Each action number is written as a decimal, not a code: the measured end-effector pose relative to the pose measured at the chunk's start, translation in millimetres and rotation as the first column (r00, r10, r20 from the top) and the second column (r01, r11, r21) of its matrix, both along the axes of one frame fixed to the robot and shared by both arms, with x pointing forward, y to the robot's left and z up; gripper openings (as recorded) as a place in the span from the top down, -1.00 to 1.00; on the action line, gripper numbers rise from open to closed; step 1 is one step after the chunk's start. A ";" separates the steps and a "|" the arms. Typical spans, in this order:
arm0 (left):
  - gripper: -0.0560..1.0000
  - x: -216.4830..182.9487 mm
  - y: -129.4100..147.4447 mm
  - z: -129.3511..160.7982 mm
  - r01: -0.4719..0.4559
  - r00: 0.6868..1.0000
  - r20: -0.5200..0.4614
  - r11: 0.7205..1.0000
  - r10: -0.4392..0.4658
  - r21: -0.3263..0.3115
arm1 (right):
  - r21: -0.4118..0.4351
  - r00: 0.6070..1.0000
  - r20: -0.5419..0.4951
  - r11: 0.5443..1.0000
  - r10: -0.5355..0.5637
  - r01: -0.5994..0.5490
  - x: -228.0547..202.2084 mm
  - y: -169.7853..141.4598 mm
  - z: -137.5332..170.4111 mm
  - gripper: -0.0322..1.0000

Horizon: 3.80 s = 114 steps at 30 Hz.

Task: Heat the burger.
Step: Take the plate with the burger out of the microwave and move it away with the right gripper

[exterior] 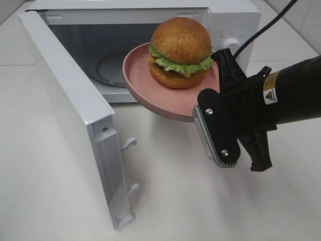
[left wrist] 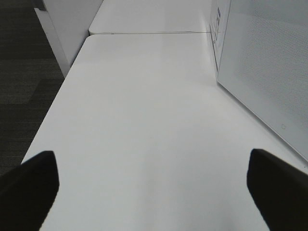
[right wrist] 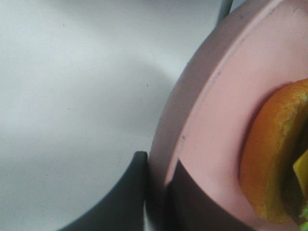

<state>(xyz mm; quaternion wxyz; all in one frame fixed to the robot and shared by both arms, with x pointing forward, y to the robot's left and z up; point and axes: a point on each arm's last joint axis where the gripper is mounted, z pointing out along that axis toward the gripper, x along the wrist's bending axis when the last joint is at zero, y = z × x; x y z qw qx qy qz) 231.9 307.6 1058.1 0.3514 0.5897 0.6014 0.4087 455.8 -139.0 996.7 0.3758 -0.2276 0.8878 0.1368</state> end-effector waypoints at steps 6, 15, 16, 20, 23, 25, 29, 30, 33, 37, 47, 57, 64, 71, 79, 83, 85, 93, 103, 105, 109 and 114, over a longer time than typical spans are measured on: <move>-0.98 0.0 0.0 0.0 0.000 1.000 0.000 1.000 0.000 0.000 | -0.019 1.000 -0.023 1.000 -0.016 0.015 -16.3 -13.6 1.2 0.82; -0.98 0.0 0.0 0.0 0.000 1.000 0.000 1.000 0.000 0.000 | -0.024 0.999 -0.014 0.999 -0.036 0.036 -37.2 -31.7 9.7 0.82; -0.98 0.0 0.0 0.0 0.000 1.000 0.000 1.000 0.000 0.000 | -0.024 0.999 -0.013 0.999 -0.042 0.042 -39.1 -33.7 11.3 0.82; -0.98 0.0 0.0 0.0 0.000 1.000 0.000 1.000 0.000 0.000 | -0.016 0.998 -0.009 0.998 -0.065 0.065 -46.5 -40.9 16.0 0.82; -0.98 0.0 0.0 0.0 0.000 1.000 0.000 1.000 0.000 0.000 | -0.011 0.997 -0.007 0.997 -0.081 0.081 -51.9 -46.1 20.9 0.82; -0.98 0.0 0.0 0.0 0.000 1.000 0.000 1.000 0.000 0.000 | -0.016 0.996 -0.005 0.996 -0.084 0.084 -53.6 -47.9 22.6 0.82; -0.98 0.0 0.0 0.0 0.000 1.000 0.000 1.000 0.000 0.000 | -0.020 0.993 0.001 0.993 -0.114 0.114 -61.5 -56.9 30.5 0.82; -0.98 0.0 0.0 0.0 0.000 1.000 0.000 1.000 0.000 0.000 | -0.020 0.993 0.001 0.993 -0.114 0.114 -61.5 -56.9 30.5 0.82; -0.98 0.0 0.0 0.0 0.000 1.000 0.000 1.000 0.000 0.000 | -0.031 0.990 -0.003 0.990 -0.139 0.139 -68.7 -64.7 35.6 0.82; -0.98 0.0 0.0 0.0 0.000 1.000 0.000 1.000 0.000 0.000 | -0.038 0.986 -0.002 0.985 -0.166 0.166 -75.5 -72.5 40.4 0.82; -0.98 0.0 0.0 0.0 0.000 1.000 0.000 1.000 0.000 0.000 | -0.007 0.957 0.001 0.957 -0.292 0.292 -86.9 -89.8 50.0 0.82; -0.98 0.0 0.0 0.0 0.000 1.000 0.000 1.000 0.000 0.000 | -0.032 0.891 -0.048 0.892 -0.451 0.450 -88.4 -101.5 46.7 0.82; -0.98 0.0 0.0 0.0 0.000 1.000 0.000 1.000 0.000 0.000 | -0.029 0.862 -0.067 0.864 -0.503 0.502 -89.0 -104.4 45.8 0.82; -0.98 0.0 0.0 0.0 0.000 1.000 0.000 1.000 0.000 0.000 | -0.008 0.842 -0.082 0.845 -0.534 0.535 -88.9 -105.1 45.8 0.82; -0.98 0.0 0.0 0.0 0.000 1.000 0.000 1.000 0.000 0.000 | -0.022 0.777 -0.088 0.781 -0.623 0.624 -89.8 -112.3 44.9 0.82; -0.98 0.0 0.0 0.0 0.000 1.000 0.000 1.000 0.000 0.000 | -0.013 0.746 -0.086 0.749 -0.661 0.662 -89.4 -115.1 45.3 0.82; -0.98 0.0 0.0 0.0 0.000 1.000 0.000 1.000 0.000 0.000 | 0.001 0.726 -0.093 0.729 -0.681 0.684 -89.3 -115.9 45.5 0.82; -0.98 0.0 0.0 0.0 0.000 1.000 0.000 1.000 0.000 0.000 | -0.065 0.628 -0.131 0.639 -0.767 0.767 -80.5 -112.9 32.7 0.82; -0.98 0.0 0.0 0.0 0.000 1.000 0.000 1.000 0.000 0.000 | -0.091 0.480 -0.172 0.499 -0.860 0.862 -63.6 -102.9 12.2 0.82; -0.98 0.0 0.0 0.0 0.000 1.000 0.000 1.000 0.000 0.000 | -0.090 0.459 -0.174 0.479 -0.871 0.873 -61.8 -102.2 10.0 0.82; -0.98 0.0 0.0 0.0 0.000 1.000 0.000 1.000 0.000 0.000 | -0.098 0.371 -0.174 0.391 -0.912 0.915 -53.0 -98.1 -2.3 0.82; -0.98 0.0 0.0 0.0 0.000 1.000 0.000 1.000 0.000 0.000 | -0.100 0.279 -0.188 0.301 -0.942 0.948 -43.5 -91.8 -14.0 0.82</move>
